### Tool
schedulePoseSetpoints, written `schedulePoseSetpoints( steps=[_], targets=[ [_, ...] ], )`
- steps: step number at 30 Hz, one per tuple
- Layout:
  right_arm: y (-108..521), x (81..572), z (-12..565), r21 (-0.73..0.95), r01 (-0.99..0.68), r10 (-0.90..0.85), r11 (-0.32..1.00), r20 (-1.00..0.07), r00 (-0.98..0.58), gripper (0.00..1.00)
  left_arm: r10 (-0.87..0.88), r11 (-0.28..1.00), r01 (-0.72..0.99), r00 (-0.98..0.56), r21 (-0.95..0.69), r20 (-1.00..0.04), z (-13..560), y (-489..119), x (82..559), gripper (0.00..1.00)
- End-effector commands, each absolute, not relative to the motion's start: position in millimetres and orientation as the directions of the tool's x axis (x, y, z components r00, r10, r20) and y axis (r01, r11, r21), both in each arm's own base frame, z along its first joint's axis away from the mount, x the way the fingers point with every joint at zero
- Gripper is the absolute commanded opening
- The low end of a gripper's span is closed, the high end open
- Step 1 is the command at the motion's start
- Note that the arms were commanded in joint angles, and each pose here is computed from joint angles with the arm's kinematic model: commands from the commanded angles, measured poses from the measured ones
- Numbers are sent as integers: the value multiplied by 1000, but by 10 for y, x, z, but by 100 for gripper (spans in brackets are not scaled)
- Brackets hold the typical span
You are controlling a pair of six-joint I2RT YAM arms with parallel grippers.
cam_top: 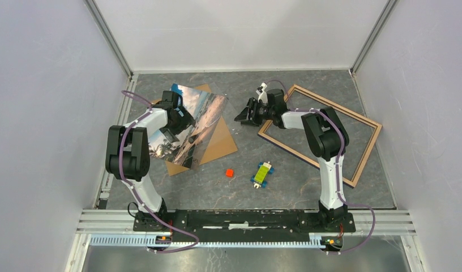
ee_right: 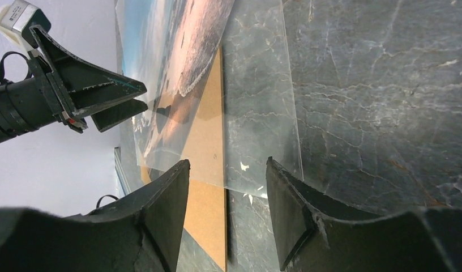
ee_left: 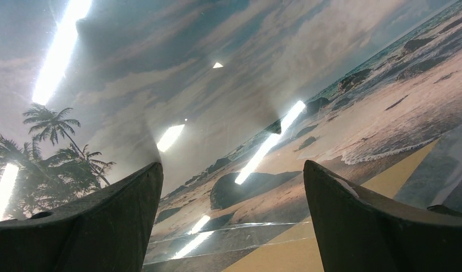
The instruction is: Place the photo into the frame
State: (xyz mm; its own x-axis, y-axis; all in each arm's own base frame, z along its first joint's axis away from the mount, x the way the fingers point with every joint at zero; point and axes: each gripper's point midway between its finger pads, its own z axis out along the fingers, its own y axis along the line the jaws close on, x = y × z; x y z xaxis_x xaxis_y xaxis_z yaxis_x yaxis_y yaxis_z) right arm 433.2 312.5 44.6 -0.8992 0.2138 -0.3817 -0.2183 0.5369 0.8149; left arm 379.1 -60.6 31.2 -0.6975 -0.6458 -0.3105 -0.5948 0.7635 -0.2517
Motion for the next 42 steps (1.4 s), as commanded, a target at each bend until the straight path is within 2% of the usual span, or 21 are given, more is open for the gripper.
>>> schedulePoseSetpoints(
  steps=[1, 4, 10, 23, 25, 28, 32, 36, 38, 42],
  targets=[
    [3130, 4355, 703, 811, -286, 220, 511, -444, -868, 58, -672, 740, -623, -684, -254, -284, 241, -612, 3804, 100],
    [3002, 4464, 611, 725, -301, 184, 620, -508, -842, 61, -673, 739, -624, -684, -253, -281, 232, -614, 3798, 100],
    [2734, 4574, 383, 559, -275, 89, 782, -537, -839, 65, -674, 739, -623, -684, -255, -281, 234, -615, 3801, 100],
    [2965, 4445, 363, 651, -287, 88, 703, -480, -873, 64, -674, 738, -618, -686, -270, -273, 240, -647, 3812, 100],
    [2974, 4488, 456, 643, -324, 85, 694, -519, -850, 64, -673, 739, -616, -687, -271, -275, 250, -648, 3812, 100],
    [2808, 4587, 658, 535, -370, 61, 760, -624, -779, 66, -657, 754, -596, -688, -278, -307, 350, -636, 3859, 100],
    [2458, 4627, 978, 343, -383, -13, 858, -732, -682, 78, -633, 774, -563, -675, -289, -380, 563, -607, 3919, 100],
    [2007, 4616, 1154, 196, -284, -26, 939, -781, -624, 90, -601, 799, -518, -684, -306, -412, 675, -679, 3952, 100],
    [1718, 4616, 1131, 160, -171, 17, 972, -777, -629, 93, -594, 804, -506, -693, -312, -408, 677, -721, 3951, 100],
    [1401, 4605, 865, 225, 24, 182, 974, -716, -674, 93, -596, 802, -495, -707, -336, -382, 646, -798, 3957, 100]
  ],
)
